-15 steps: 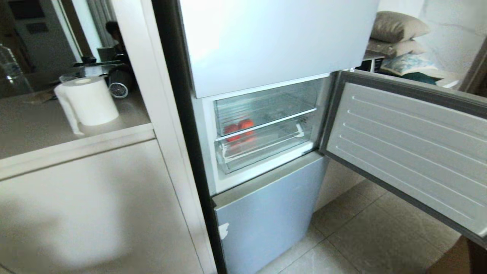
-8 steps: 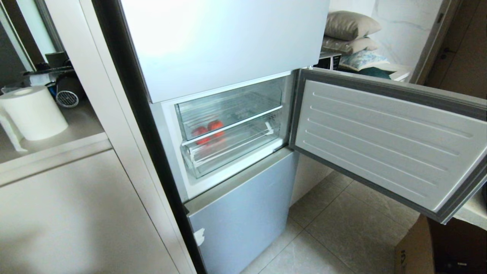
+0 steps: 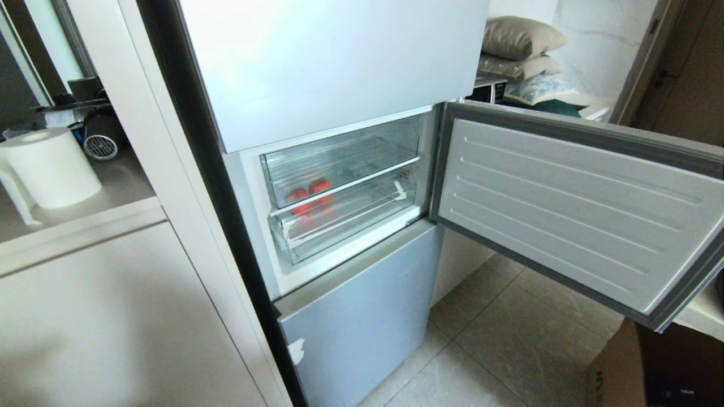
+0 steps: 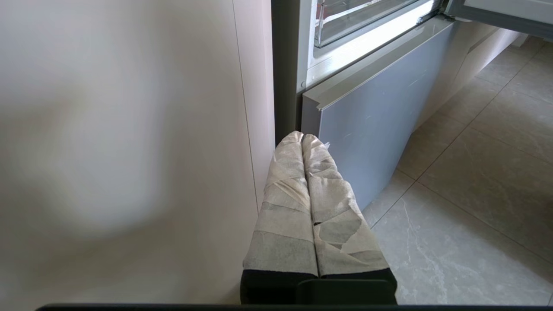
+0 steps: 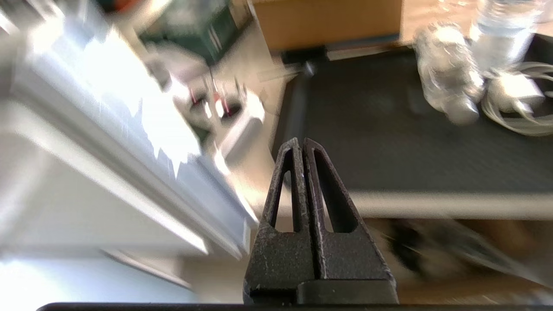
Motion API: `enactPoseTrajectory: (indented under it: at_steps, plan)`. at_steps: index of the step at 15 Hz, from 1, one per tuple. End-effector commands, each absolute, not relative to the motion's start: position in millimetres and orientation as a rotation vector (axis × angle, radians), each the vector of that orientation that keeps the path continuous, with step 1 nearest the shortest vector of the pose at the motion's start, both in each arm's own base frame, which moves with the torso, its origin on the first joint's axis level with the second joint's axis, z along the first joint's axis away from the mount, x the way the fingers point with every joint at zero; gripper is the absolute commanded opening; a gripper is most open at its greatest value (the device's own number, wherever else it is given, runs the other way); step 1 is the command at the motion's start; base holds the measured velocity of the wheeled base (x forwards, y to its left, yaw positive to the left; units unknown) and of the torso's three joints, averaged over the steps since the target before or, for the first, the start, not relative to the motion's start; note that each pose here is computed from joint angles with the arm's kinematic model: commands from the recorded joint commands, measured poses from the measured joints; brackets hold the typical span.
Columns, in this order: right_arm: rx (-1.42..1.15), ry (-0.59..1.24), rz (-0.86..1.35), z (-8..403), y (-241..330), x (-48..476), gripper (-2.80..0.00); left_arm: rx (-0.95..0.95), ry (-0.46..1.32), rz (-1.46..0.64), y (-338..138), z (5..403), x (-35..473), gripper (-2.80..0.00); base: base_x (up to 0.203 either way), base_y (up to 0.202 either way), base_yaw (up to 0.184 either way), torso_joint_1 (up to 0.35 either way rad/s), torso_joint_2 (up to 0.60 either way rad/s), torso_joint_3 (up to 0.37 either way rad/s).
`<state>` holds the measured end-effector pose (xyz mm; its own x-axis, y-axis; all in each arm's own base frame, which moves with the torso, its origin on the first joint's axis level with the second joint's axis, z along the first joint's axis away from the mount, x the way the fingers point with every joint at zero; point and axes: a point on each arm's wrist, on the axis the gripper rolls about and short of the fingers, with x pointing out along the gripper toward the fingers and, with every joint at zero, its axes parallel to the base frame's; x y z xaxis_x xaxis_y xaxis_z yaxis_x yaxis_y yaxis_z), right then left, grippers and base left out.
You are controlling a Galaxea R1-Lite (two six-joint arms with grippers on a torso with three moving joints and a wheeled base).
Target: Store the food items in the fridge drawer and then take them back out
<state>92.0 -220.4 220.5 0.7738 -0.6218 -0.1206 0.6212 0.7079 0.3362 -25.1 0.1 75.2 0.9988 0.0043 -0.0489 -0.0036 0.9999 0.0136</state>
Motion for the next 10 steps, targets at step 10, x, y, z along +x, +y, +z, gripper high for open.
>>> enactPoseTrajectory:
  at_steps: [10]
  plan:
    - [0.867,-0.041,-0.17,207,-315,155,-2.8,0.014,0.049,0.004,0,75,-25,-2.8,0.0,0.0,0.0,0.0,0.0,0.0]
